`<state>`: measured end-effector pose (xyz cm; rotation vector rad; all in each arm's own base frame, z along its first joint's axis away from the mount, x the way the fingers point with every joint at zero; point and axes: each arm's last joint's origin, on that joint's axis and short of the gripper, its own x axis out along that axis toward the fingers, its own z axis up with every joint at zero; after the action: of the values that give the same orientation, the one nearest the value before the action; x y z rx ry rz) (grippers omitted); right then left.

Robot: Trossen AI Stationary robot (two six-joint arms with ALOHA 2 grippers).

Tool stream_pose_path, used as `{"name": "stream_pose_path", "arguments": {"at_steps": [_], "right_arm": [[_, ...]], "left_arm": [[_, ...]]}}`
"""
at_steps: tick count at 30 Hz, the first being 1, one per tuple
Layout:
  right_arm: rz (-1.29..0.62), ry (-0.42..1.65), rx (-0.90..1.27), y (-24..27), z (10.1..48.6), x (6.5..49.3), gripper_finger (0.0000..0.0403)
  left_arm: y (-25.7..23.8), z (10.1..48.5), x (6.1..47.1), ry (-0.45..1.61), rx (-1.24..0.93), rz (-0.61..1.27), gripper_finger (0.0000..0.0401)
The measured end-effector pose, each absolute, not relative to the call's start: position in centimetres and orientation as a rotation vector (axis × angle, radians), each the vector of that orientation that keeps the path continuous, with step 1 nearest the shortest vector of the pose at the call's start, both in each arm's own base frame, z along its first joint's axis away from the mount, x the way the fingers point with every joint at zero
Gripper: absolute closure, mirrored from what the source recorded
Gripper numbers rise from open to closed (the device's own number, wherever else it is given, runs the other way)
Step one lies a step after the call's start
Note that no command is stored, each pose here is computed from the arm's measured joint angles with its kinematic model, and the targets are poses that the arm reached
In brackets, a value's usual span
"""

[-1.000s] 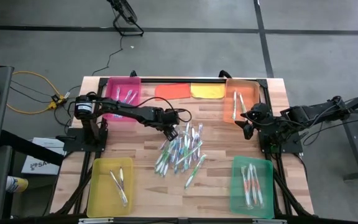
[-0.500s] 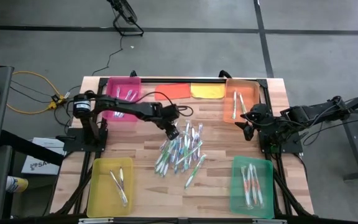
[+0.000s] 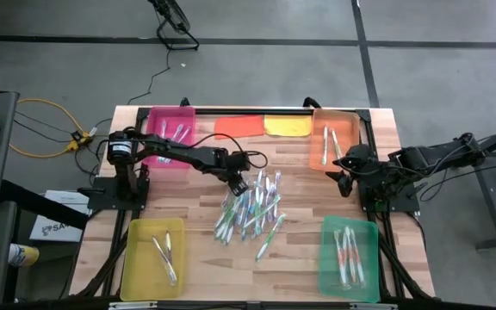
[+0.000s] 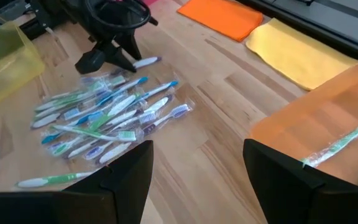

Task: Pick & Place Toothbrushes
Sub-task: Put the purple toothbrush into the yellow bin

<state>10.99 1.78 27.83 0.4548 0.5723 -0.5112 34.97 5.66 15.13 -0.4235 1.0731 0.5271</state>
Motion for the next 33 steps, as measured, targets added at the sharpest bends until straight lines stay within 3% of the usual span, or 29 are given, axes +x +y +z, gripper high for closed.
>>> {"name": "stream_pose_path", "arguments": {"at_steps": [8,13,23,28,33], "right_arm": [[-0.501,0.579,0.451,1.8,27.8,11.0,0.0160],[-0.487,0.589,0.449,1.8,27.8,11.0,0.0160],[-0.467,0.604,0.430,1.9,27.8,11.0,0.0160],[-0.456,0.614,0.400,1.9,27.8,11.0,0.0160],[-0.436,0.631,0.357,1.9,27.7,10.9,0.0160]], "left_arm": [[5.7,15.1,34.8,1.089,-0.424,0.535,0.0386],[5.9,16.4,34.2,1.123,-0.470,0.492,0.0380],[2.0,25.8,31.8,1.250,-0.366,0.454,0.0388],[-1.3,27.8,30.2,1.315,-0.200,0.274,0.0388],[-5.5,28.2,28.8,1.385,0.039,-0.060,0.0388]]}}
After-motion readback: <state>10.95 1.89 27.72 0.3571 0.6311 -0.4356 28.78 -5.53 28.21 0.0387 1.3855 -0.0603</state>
